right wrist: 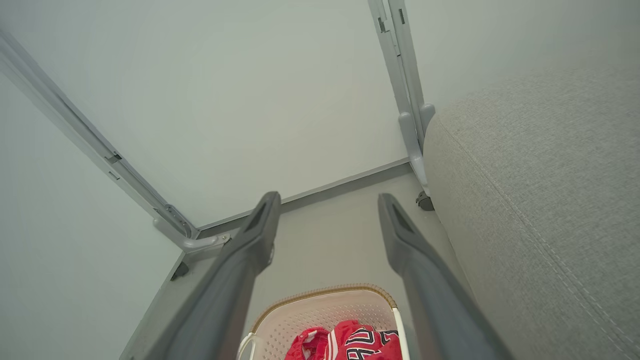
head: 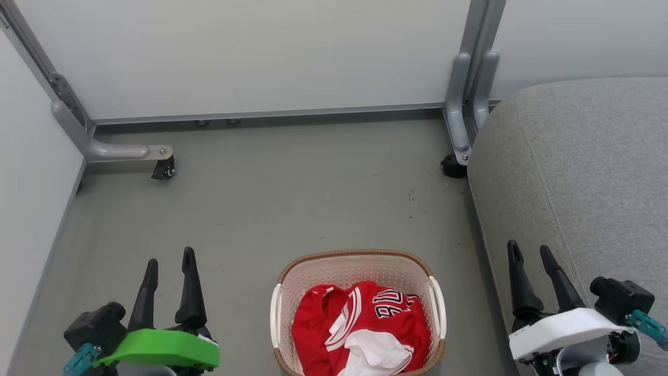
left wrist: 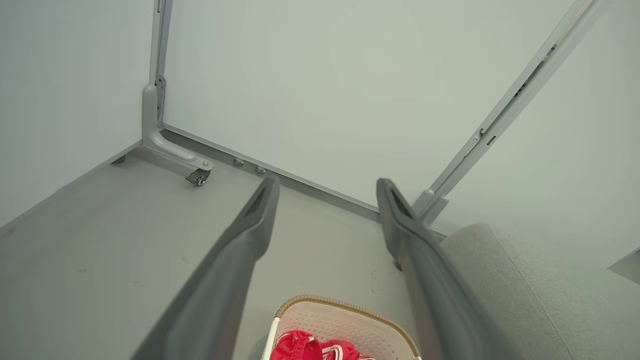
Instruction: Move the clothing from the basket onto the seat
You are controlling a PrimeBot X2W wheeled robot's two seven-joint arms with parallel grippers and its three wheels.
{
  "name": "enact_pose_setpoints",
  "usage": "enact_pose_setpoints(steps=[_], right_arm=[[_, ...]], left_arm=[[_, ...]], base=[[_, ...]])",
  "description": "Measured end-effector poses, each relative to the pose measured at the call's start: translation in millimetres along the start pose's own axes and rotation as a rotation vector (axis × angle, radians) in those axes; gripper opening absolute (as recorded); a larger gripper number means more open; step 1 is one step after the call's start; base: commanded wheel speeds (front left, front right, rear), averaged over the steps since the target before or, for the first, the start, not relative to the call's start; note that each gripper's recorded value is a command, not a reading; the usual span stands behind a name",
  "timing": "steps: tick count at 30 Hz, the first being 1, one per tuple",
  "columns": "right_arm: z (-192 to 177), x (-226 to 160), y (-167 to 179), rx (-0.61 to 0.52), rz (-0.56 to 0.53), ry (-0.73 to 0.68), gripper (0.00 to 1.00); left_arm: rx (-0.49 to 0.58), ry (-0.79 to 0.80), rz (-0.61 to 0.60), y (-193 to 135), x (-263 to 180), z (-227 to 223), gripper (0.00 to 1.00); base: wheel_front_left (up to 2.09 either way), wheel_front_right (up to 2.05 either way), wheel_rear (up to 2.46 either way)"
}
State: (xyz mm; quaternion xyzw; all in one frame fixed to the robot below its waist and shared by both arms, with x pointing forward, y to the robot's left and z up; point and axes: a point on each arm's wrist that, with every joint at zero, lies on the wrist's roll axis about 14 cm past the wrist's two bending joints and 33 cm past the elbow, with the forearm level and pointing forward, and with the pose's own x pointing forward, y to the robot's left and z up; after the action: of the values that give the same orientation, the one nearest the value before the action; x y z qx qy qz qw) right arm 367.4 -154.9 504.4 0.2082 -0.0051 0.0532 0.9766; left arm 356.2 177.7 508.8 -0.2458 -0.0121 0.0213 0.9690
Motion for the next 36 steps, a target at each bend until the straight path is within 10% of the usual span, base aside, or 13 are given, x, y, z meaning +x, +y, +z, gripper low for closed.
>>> enact_pose_setpoints(steps=[36], right_arm=[[4, -10, 24, -0.340, 0.103, -0.044, 1.00]], left_arm=[[0.342, -0.060, -0.118, -32, -9, -2, 1.00]], base=[[0.00, 0.00, 0.00]])
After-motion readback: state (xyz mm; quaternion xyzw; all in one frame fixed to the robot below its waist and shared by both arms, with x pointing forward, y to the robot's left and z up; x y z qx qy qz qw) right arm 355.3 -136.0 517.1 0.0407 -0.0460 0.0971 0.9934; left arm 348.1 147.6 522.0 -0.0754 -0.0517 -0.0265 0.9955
